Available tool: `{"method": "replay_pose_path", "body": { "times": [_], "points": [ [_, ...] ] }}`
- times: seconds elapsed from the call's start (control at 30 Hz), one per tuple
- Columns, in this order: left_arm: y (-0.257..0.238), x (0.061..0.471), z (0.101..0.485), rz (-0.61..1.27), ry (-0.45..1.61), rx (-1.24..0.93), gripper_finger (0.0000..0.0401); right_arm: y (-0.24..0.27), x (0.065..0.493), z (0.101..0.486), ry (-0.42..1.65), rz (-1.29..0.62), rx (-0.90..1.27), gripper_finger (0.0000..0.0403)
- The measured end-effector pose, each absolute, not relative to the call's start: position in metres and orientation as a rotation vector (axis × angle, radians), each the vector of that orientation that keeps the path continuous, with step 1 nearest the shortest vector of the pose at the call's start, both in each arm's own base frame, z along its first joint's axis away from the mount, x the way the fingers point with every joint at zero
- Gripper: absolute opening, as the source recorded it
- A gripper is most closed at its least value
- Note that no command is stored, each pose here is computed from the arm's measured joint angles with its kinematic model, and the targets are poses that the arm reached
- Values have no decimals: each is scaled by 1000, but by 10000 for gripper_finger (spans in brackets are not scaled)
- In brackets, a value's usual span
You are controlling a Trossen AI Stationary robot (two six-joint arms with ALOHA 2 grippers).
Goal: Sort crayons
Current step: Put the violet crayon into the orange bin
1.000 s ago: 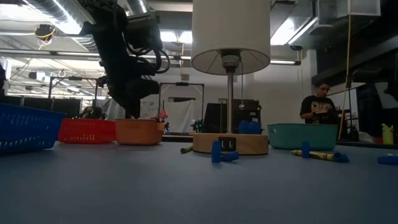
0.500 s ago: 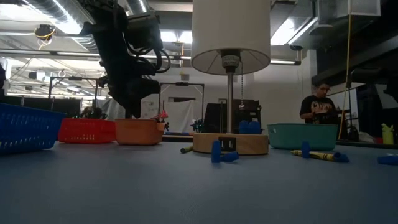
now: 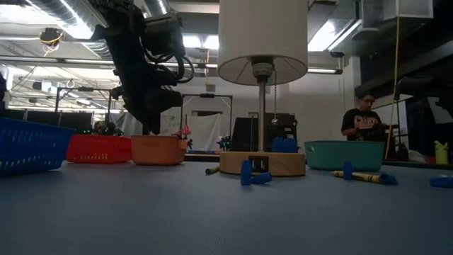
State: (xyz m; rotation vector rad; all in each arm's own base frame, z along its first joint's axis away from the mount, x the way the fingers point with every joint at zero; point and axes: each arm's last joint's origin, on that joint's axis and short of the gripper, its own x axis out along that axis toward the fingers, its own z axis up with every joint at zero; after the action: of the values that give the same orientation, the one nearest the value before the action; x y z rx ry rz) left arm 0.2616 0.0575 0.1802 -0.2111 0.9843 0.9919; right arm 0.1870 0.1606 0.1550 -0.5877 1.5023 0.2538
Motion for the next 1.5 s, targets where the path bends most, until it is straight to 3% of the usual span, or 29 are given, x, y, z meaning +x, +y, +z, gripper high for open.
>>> {"method": "replay_pose_path", "body": {
  "times": [0.4,1.5],
  "points": [
    [58,262,180,992,984,-211,86,152,178,138,1514,273,-607,147],
    [57,262,180,994,982,-214,86,153,175,136,1573,245,-479,146]
  ]
}}
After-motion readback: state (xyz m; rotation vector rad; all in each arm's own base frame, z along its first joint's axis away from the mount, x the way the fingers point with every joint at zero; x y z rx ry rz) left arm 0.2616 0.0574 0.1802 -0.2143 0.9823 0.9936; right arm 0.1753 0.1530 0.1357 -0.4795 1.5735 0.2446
